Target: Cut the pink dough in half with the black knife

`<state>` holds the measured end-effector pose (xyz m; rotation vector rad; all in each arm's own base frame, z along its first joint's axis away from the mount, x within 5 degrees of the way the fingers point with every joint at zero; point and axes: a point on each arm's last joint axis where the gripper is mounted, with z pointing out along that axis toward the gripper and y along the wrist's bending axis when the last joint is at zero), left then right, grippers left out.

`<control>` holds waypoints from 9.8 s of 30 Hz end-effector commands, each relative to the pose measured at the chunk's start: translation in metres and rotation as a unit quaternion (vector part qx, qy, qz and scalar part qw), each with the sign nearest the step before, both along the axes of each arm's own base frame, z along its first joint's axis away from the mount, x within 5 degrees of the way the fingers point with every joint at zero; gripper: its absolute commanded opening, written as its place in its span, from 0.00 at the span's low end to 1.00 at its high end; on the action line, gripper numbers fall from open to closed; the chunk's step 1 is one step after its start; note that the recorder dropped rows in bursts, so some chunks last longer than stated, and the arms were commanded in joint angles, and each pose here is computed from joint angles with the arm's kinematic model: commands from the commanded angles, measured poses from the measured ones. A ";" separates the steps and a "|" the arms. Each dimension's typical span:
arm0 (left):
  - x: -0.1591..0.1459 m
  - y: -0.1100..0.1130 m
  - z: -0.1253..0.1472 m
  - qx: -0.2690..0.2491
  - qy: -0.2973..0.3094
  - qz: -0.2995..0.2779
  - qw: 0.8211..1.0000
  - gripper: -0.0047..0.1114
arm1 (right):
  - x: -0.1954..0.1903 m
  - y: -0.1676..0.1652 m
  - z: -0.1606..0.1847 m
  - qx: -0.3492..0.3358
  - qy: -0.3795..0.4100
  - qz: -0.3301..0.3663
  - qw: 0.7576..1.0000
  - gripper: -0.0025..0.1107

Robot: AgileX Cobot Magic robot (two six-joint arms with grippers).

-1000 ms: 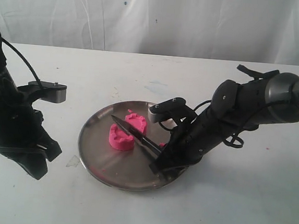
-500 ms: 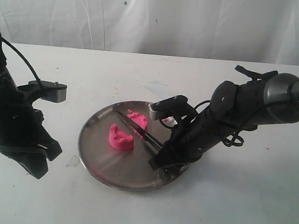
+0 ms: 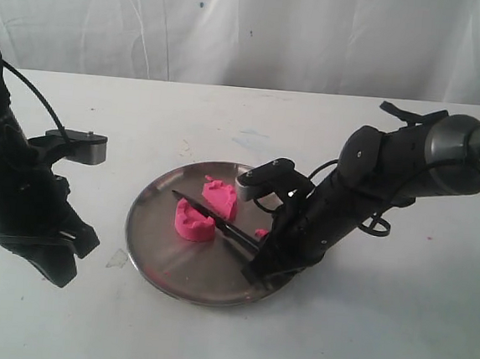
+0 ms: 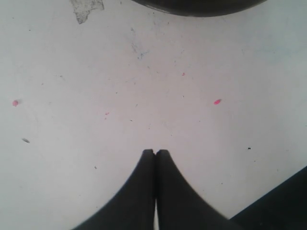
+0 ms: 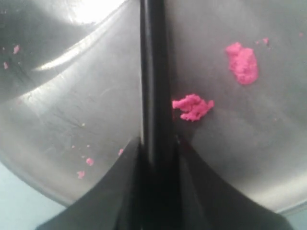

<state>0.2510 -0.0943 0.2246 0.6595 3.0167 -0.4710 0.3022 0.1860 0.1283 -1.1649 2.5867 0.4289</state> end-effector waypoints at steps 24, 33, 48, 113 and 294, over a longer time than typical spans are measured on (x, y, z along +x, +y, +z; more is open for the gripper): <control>-0.002 -0.002 0.004 -0.007 0.004 -0.002 1.000 0.04 | 0.019 -0.038 0.066 -0.022 -0.108 -0.154 0.982 0.02; -0.002 -0.002 0.004 -0.007 0.004 -0.002 1.000 0.04 | 0.016 -0.041 0.053 -0.026 -0.080 -0.164 0.983 0.02; -0.005 -0.001 -0.005 -0.005 0.004 0.004 1.000 0.04 | 0.020 -0.026 0.018 -0.027 -0.063 -0.135 0.989 0.02; 0.018 0.075 -0.020 0.199 -0.116 0.110 0.967 0.04 | 0.013 -0.206 0.081 0.083 -0.233 -0.525 0.815 0.02; -0.201 0.101 -0.060 0.053 -0.531 0.317 0.784 0.04 | -0.248 -0.191 0.055 0.129 -0.443 -0.432 0.775 0.02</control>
